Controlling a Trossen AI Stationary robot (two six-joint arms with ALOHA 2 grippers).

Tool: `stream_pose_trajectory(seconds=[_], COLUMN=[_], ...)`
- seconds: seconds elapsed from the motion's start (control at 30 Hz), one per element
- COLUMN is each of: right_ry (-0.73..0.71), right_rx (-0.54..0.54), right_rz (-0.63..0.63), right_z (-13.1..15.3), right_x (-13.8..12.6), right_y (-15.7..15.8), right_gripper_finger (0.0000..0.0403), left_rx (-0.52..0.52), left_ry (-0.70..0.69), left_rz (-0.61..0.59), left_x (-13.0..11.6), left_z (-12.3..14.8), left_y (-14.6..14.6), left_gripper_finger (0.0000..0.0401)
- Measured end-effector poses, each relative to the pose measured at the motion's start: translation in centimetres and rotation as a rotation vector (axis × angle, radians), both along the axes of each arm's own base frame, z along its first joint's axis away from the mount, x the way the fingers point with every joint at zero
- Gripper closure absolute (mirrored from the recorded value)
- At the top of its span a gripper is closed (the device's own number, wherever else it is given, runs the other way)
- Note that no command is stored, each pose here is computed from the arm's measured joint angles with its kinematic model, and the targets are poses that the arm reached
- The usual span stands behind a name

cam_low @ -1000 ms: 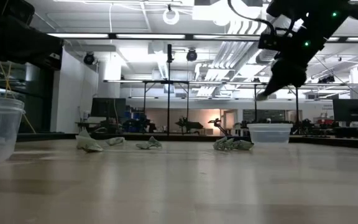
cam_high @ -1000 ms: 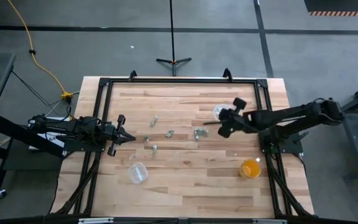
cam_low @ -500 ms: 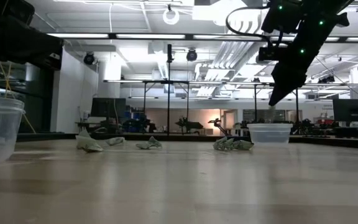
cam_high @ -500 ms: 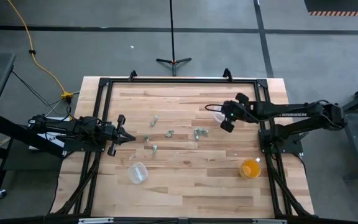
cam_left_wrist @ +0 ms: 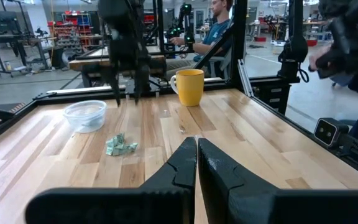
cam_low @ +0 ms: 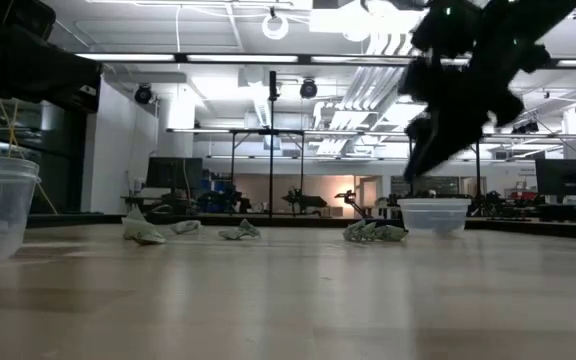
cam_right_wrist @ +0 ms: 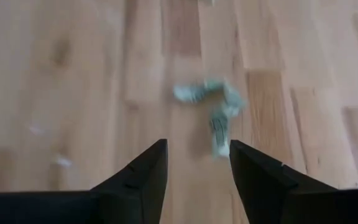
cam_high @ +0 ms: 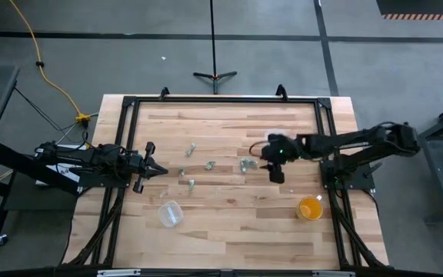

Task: Pick and place Stevia / Truvia into bins
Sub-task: Put the stevia packet into the round transparent container

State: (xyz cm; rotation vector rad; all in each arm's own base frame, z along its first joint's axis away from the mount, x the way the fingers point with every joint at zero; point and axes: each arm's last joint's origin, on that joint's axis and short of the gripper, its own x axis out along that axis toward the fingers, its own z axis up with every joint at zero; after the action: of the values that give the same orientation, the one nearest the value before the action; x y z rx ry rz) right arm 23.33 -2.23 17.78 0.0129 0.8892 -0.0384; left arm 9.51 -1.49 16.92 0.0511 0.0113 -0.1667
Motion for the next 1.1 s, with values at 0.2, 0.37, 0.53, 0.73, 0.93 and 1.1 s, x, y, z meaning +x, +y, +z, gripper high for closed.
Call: stream_pose_trajectory(seconds=[0.2, 0.37, 0.53, 0.73, 0.93, 1.1], right_ry=[0.021, -0.005, 0.027, 0.016, 0.033, 0.034], right_rx=[-0.061, -0.063, -0.106, -0.113, -0.107, -0.101], right_rz=[-0.039, -0.038, -0.076, -0.079, -0.078, -0.076], right_z=[-3.1, -4.2, -4.9, -5.6, -6.6, -6.7], right_x=[1.2, 2.2, 2.3, 2.8, 3.2, 3.2], right_y=[0.6, 0.6, 0.3, 0.3, 0.3, 0.3], right_gripper_finger=[0.0234, 0.0211, 0.0191, 0.0188, 0.0197, 0.0226], left_rx=[0.0, 0.0, 0.0, 0.0, 0.0, 0.0], left_ry=[0.0, 0.001, 0.0, 0.0, 0.0, 0.0], left_rz=[0.0, 0.0, 0.0, 0.0, 0.0, 0.0], left_x=[0.0, 0.0, 0.0, 0.0, 0.0, 0.0], left_z=[0.0, 0.0, 0.0, 0.0, 0.0, 0.0], left_y=[0.0, 0.0, 0.0, 0.0, 0.0, 0.0], left_gripper_finger=[0.0348, 0.0348, 0.0348, 0.0348, 0.0348, 0.0348])
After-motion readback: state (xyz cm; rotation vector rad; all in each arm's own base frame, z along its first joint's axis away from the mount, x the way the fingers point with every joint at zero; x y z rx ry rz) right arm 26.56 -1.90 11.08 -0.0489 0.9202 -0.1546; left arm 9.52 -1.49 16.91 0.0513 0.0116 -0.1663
